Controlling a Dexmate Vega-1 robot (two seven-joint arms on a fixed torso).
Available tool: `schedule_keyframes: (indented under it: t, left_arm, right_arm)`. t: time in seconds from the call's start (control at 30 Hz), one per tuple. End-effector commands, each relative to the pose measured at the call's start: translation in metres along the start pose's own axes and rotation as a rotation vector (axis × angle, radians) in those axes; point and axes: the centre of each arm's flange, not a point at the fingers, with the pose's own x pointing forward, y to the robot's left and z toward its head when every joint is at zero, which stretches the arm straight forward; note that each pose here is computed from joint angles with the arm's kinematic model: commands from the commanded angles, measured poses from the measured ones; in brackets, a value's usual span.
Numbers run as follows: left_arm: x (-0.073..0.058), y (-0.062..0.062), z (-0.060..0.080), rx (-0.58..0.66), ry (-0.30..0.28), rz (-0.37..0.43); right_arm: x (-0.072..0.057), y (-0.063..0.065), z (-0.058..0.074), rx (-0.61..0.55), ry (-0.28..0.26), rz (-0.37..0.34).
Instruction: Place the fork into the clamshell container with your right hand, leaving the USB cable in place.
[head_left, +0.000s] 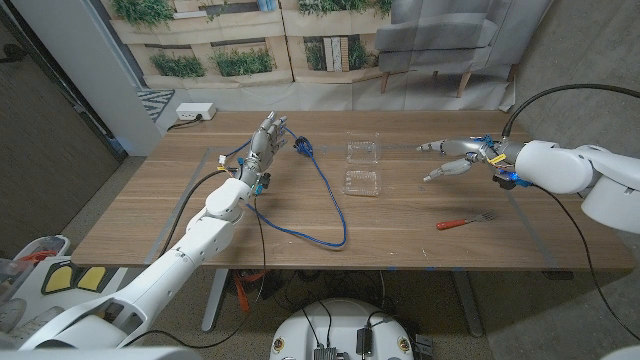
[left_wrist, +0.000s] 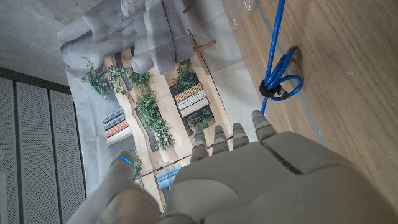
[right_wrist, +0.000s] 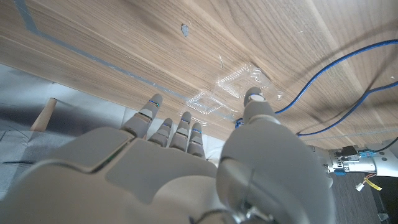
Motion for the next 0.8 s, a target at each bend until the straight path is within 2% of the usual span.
schedule_keyframes:
  t: [0.03, 0.8]
  left_arm:
    - [0.004, -0.004, -0.001, -0.008, -0.001, -0.007]
    - [0.003, -0.01, -0.005, -0.016, 0.008, -0.019]
  right_arm:
    - [-0.003, -0.003, -0.003, -0.041, 0.01, 0.022]
    - [-0.01, 0.008, -0.005, -0.092, 0.016, 0.074]
